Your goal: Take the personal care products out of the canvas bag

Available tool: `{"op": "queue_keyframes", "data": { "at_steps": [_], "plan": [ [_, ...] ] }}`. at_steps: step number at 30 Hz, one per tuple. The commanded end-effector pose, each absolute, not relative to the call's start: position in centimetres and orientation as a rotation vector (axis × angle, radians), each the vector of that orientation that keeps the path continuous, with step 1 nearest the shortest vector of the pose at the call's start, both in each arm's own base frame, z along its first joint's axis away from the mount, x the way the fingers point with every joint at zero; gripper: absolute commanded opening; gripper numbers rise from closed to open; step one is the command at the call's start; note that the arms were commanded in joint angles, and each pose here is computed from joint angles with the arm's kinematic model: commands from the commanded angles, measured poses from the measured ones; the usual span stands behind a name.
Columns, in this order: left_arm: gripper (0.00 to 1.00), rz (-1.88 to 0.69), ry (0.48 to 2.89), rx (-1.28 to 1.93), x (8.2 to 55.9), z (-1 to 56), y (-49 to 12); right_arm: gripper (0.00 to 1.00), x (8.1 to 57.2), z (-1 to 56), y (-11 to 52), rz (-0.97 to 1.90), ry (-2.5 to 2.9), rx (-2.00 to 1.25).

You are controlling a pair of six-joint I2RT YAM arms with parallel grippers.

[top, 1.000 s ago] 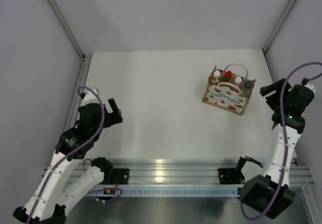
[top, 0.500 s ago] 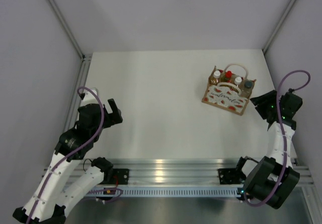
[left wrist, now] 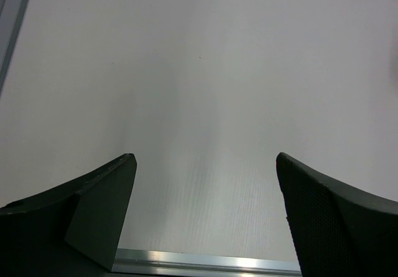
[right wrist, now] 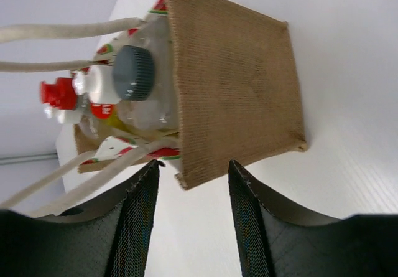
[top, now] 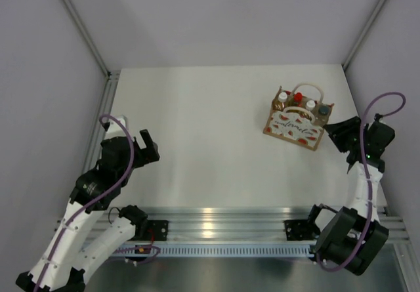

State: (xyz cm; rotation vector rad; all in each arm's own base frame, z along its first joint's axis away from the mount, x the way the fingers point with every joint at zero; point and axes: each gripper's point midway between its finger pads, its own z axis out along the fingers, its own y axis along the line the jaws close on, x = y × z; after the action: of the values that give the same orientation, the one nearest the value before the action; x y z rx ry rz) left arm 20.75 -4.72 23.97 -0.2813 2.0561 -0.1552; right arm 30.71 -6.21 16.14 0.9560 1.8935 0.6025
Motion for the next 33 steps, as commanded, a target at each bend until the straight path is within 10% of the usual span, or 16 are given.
{"op": "queue_keyframes", "data": {
  "at_steps": [1, 33],
  "plan": [
    [0.98, -0.193, 2.014, -0.289, 21.1, 25.0, -5.1, 0.47, 31.4, 21.4, -5.9, 0.632, 1.754, 0.824],
    [0.98, -0.250, 2.079, -0.282, 22.4, 25.3, -7.2, 0.17, 30.7, 11.0, -5.7, 0.571, 1.983, 0.925]
  ]
}}
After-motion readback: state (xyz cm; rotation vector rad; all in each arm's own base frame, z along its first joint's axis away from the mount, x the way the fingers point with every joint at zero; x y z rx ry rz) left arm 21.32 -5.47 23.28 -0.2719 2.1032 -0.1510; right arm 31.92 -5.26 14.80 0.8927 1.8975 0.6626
